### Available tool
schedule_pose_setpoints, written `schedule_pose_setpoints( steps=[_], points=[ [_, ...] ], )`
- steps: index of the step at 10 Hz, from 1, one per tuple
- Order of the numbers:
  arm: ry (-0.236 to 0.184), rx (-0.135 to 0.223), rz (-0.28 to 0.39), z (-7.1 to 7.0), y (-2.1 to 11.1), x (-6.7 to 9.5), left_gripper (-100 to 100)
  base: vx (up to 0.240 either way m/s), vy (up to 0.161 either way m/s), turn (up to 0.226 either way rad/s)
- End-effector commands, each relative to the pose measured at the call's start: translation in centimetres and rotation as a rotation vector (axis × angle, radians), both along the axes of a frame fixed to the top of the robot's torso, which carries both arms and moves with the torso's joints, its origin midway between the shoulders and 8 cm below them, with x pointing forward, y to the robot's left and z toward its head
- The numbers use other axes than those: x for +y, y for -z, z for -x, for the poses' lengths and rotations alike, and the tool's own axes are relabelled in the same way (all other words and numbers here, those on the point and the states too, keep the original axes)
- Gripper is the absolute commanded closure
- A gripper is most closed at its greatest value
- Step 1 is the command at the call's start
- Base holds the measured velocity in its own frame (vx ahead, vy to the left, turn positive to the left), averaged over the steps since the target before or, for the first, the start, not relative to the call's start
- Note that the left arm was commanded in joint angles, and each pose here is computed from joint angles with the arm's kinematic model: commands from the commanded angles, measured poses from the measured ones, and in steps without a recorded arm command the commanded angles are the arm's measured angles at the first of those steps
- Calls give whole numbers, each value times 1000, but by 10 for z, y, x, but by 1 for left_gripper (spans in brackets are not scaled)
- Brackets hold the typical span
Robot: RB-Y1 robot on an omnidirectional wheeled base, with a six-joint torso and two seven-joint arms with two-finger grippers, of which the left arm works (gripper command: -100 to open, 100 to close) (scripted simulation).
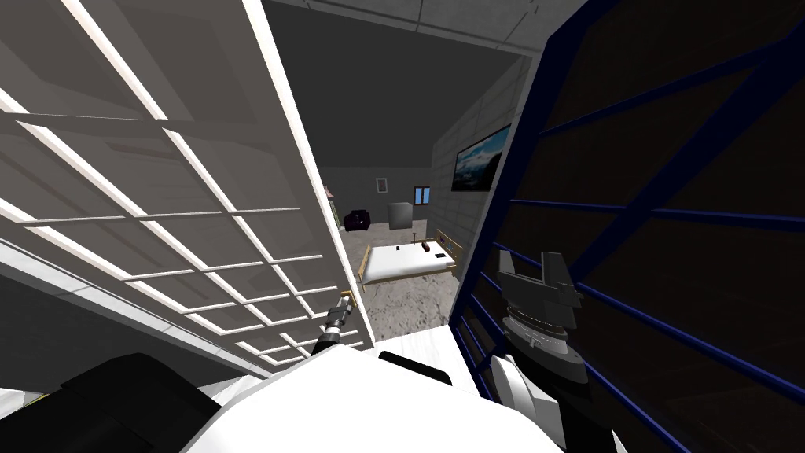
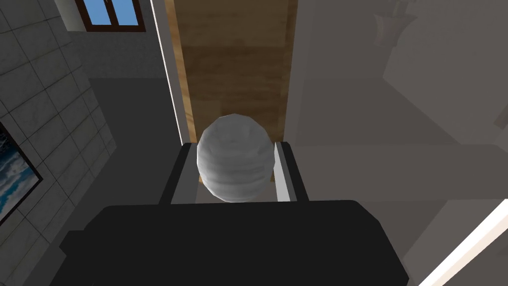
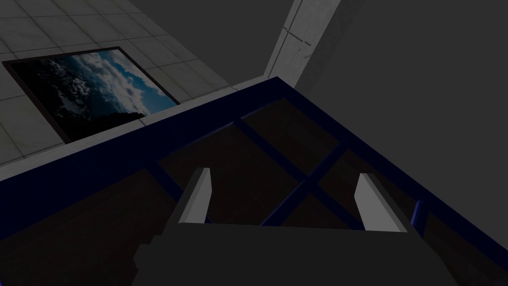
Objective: Pull the door open
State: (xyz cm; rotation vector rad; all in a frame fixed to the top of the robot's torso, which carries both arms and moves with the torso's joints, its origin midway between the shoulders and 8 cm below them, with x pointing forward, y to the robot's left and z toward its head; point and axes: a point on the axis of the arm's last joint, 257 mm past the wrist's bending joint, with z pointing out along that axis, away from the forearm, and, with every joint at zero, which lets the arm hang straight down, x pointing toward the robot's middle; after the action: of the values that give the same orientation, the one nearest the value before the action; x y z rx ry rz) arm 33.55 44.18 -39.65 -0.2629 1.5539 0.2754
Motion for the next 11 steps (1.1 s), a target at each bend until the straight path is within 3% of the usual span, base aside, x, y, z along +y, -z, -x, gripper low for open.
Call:
schedule_pose_setpoints(
  steps=[1, 11],
  points=[
    [-1, -18, 42, -1, -1, 0, 100, -13, -3, -26],
    [-4, -115, 278, -6, -4, 3, 100, -27, 3, -27]
  ],
)
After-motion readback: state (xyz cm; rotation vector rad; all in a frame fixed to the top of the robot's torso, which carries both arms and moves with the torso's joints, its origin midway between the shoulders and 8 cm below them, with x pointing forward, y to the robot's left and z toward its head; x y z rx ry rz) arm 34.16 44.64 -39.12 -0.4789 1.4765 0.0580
